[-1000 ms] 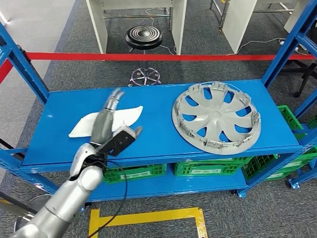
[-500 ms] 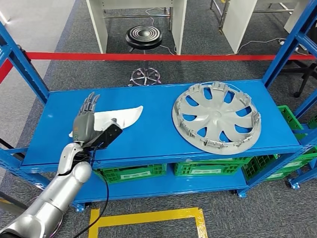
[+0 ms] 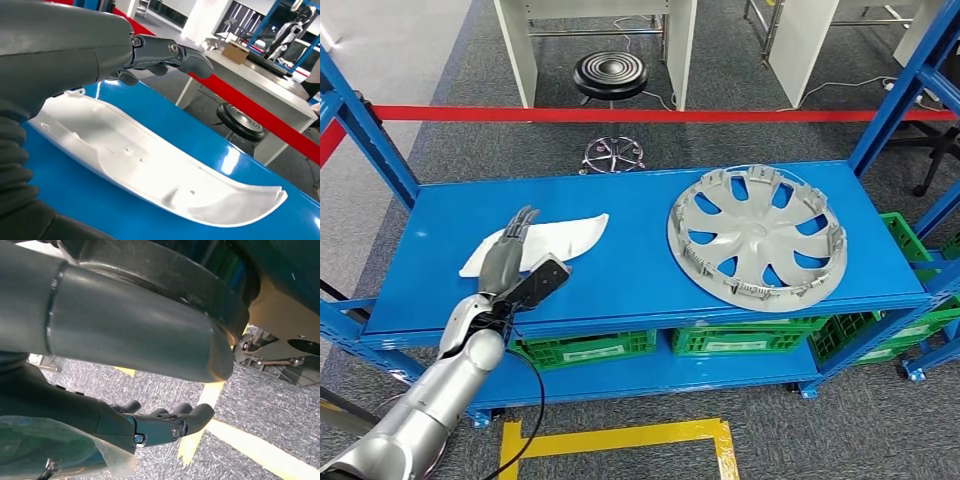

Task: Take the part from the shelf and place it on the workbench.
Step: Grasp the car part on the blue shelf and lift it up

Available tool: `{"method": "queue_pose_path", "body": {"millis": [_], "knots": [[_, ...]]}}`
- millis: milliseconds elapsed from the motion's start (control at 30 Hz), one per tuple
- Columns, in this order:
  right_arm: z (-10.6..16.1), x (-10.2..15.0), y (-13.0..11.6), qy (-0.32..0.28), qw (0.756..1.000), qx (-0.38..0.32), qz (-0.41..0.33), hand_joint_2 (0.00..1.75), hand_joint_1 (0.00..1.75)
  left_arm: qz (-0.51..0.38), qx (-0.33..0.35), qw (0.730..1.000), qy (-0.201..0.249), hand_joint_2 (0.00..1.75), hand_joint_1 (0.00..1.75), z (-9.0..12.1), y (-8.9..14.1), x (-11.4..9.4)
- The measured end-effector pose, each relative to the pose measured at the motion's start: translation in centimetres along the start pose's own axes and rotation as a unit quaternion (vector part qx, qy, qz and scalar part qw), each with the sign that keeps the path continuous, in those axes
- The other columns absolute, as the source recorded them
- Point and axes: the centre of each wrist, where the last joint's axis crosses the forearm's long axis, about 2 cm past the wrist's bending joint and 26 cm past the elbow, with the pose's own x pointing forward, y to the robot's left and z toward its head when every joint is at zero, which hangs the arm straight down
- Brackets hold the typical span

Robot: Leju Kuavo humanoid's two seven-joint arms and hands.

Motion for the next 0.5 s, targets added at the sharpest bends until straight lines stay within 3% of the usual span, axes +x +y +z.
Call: {"method": "queue_pose_path", "body": {"millis": [200, 500], "knots": [[0.00, -0.01, 0.05, 0.004, 1.000, 0.008, 0.007, 0.00, 0.00, -0.022, -0.011, 1.000, 0.005, 1.75, 0.00, 0.06, -0.09, -0.17], [0.00, -0.02, 0.07, 0.000, 1.000, 0.013, 0.010, 0.00, 0.00, -0.107, -0.012, 0.993, 0.047, 1.75, 0.00, -0.76, 0.40, -0.87]]}}
